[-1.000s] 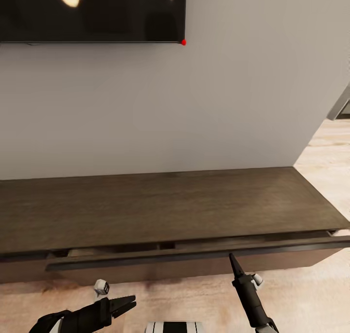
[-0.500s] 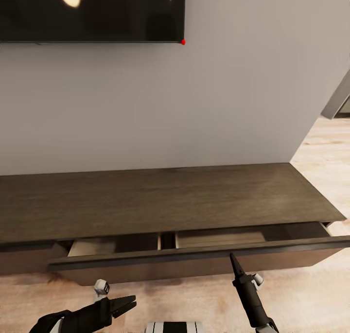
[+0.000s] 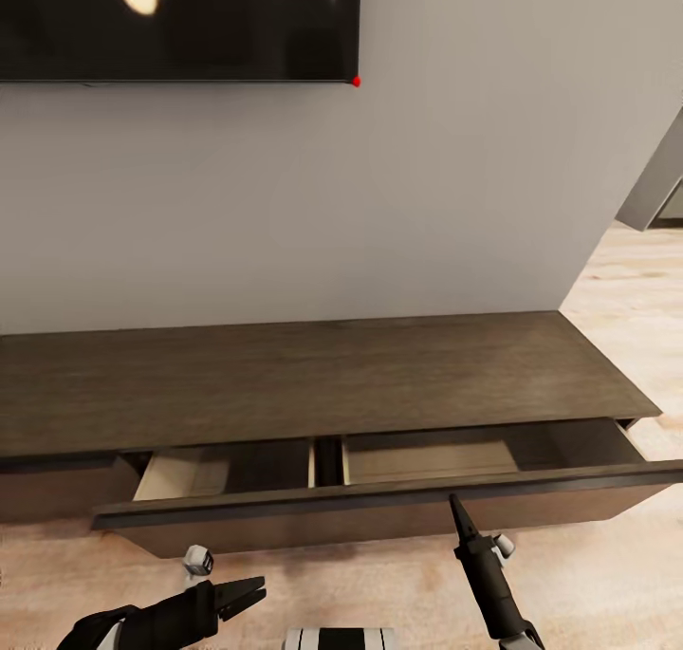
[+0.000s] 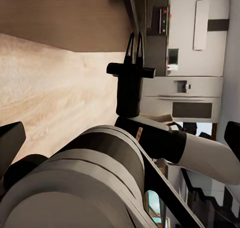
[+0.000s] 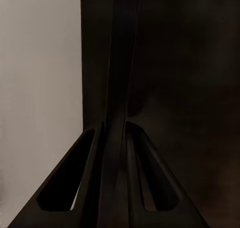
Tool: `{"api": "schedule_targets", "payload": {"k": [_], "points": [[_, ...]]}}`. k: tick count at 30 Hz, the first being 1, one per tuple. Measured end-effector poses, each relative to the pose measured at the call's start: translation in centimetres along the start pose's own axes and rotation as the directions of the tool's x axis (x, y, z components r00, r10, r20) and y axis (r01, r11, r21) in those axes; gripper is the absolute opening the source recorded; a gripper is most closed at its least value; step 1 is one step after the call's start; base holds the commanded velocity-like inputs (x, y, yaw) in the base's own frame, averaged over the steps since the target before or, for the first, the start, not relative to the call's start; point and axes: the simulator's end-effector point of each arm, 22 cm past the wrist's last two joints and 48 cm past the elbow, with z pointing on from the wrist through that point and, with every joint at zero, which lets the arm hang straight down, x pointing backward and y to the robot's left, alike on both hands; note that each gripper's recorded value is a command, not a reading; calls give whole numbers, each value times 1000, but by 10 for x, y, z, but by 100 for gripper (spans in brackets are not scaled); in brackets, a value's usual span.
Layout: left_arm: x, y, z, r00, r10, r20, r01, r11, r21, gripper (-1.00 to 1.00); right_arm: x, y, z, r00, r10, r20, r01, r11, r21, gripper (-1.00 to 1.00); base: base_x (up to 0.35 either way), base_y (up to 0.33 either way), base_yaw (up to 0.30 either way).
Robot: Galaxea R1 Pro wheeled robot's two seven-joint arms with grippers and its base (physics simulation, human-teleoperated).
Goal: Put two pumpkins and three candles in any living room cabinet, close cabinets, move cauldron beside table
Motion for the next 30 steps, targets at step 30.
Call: {"api": "schedule_targets", "payload": {"k": [30], "points": [[0, 0, 0, 1000, 0, 0, 0, 1000, 0, 100, -4, 0, -1, 1000, 1, 16, -1, 1000, 1, -100, -105, 0, 0]]}}
